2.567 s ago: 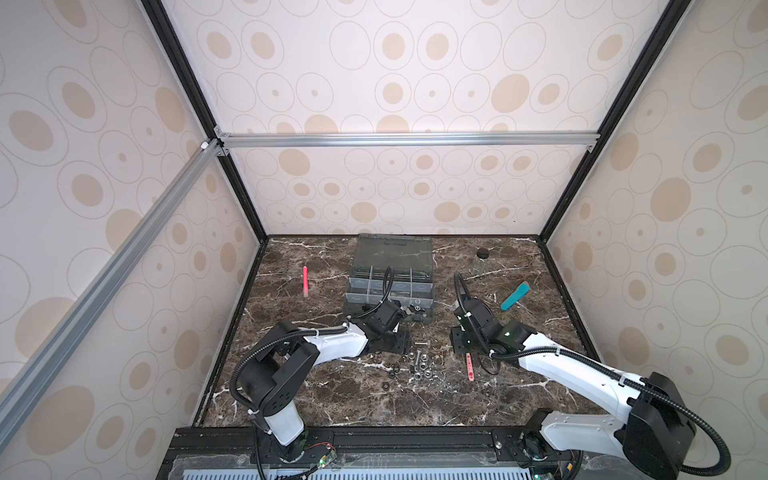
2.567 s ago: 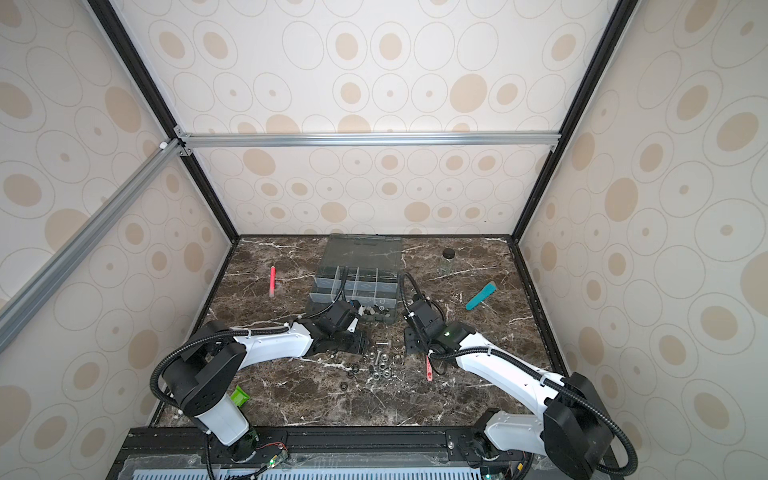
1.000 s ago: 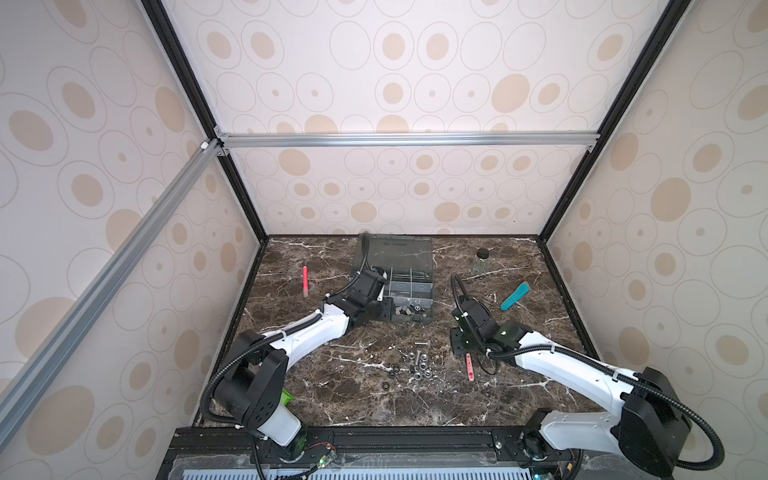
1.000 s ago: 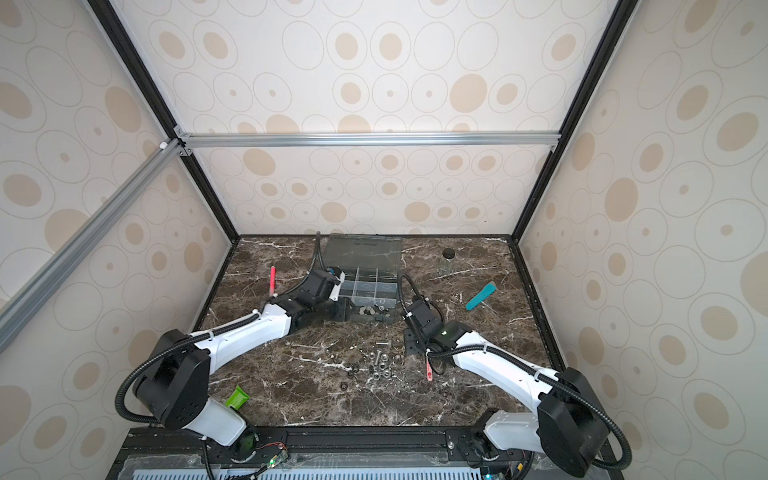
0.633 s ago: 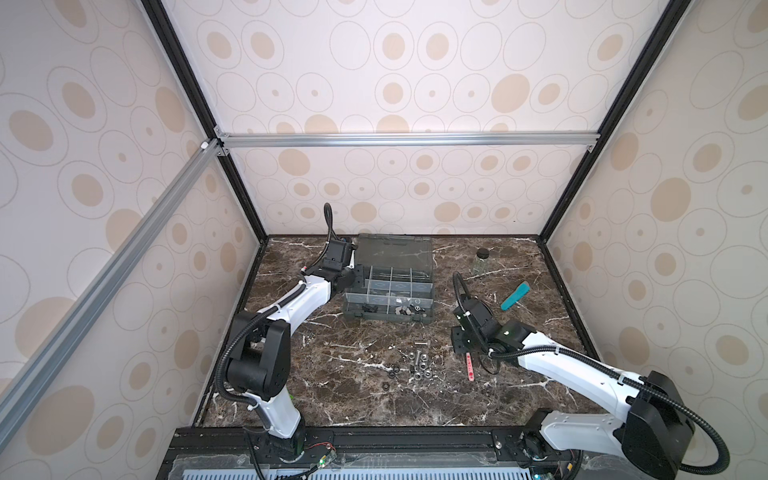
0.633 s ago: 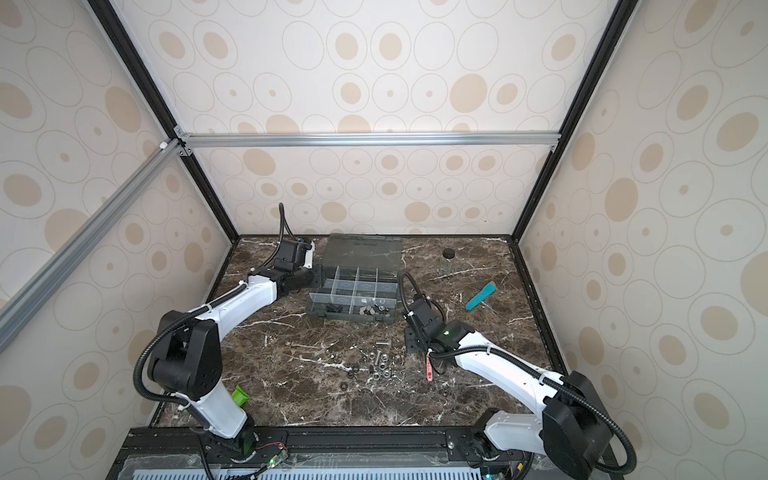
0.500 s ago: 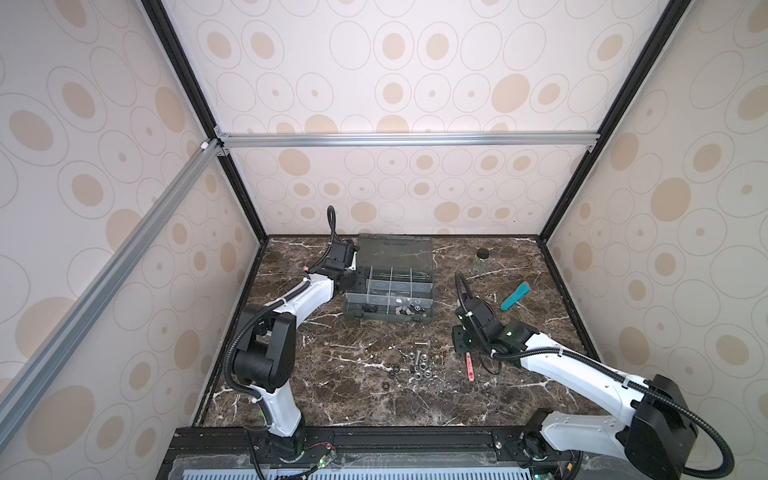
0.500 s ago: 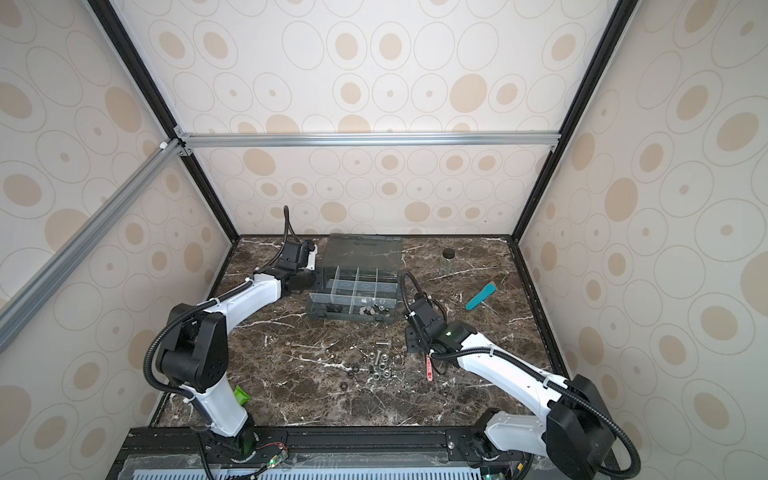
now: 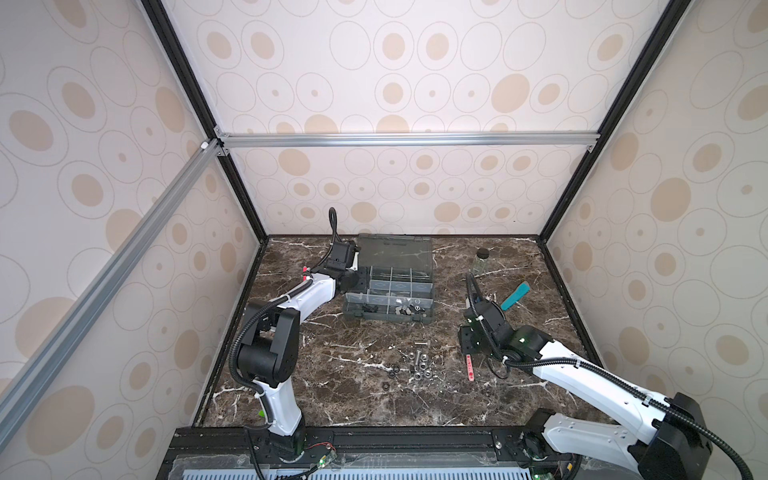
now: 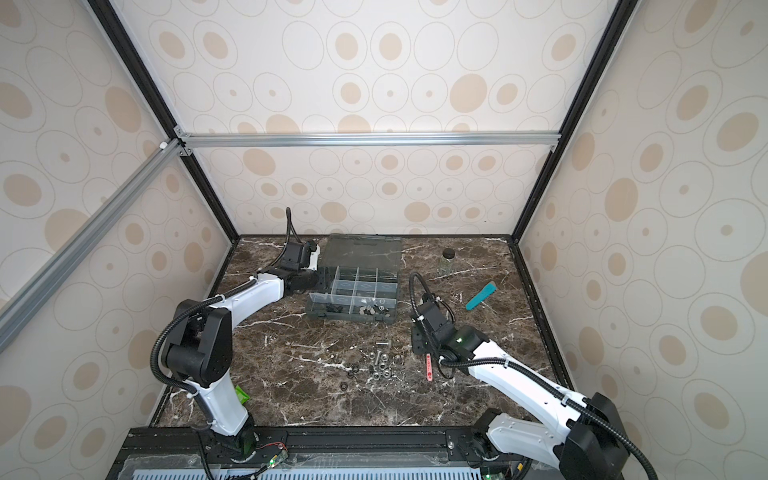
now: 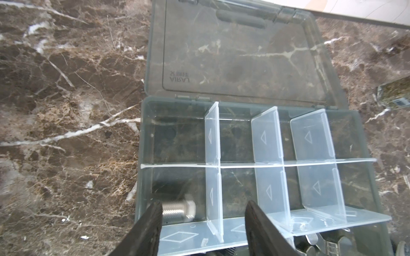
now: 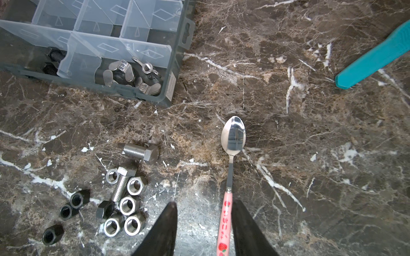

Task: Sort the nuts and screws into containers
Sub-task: 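Lower the bolt into an empty compartment and open the left gripper, then withdraw the left gripper while the right gripper reaches to another silver bolt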

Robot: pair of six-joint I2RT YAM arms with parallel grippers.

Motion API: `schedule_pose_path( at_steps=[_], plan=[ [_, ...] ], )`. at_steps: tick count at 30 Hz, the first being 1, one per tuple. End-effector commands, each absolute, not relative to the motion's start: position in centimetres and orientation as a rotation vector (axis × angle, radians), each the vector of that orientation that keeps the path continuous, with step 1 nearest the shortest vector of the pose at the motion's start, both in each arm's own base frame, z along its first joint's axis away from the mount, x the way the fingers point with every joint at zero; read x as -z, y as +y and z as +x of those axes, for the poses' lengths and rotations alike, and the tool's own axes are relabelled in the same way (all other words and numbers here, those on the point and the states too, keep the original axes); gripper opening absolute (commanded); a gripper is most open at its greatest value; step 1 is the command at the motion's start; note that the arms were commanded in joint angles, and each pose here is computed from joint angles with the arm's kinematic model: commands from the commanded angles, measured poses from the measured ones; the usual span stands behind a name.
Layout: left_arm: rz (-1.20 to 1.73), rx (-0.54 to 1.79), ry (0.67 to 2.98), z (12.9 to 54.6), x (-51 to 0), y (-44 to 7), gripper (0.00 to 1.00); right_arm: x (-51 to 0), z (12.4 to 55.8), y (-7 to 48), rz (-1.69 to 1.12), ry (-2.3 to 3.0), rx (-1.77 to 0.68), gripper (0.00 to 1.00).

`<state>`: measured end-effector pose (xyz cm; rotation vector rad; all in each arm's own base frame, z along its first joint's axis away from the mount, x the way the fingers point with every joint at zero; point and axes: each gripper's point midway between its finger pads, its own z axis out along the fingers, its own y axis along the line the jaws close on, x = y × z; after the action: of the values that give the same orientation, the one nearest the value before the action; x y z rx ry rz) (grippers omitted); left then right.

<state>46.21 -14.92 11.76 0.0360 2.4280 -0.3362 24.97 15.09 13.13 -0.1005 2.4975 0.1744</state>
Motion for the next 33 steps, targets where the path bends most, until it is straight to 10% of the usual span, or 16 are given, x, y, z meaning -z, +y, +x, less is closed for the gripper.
schedule_pose_path(
  at_steps=[1, 33],
  plan=[
    [0.017, 0.366, 2.372, 46.2, -14.0, -14.6, 0.61, -12.7, 24.5, 14.1, -0.069, 2.514, -0.139, 0.44],
    [0.126, 0.415, 2.205, 40.2, -18.9, -13.7, 0.64, -8.9, 25.7, 17.4, -0.082, 2.642, -0.194, 0.48]
  ],
)
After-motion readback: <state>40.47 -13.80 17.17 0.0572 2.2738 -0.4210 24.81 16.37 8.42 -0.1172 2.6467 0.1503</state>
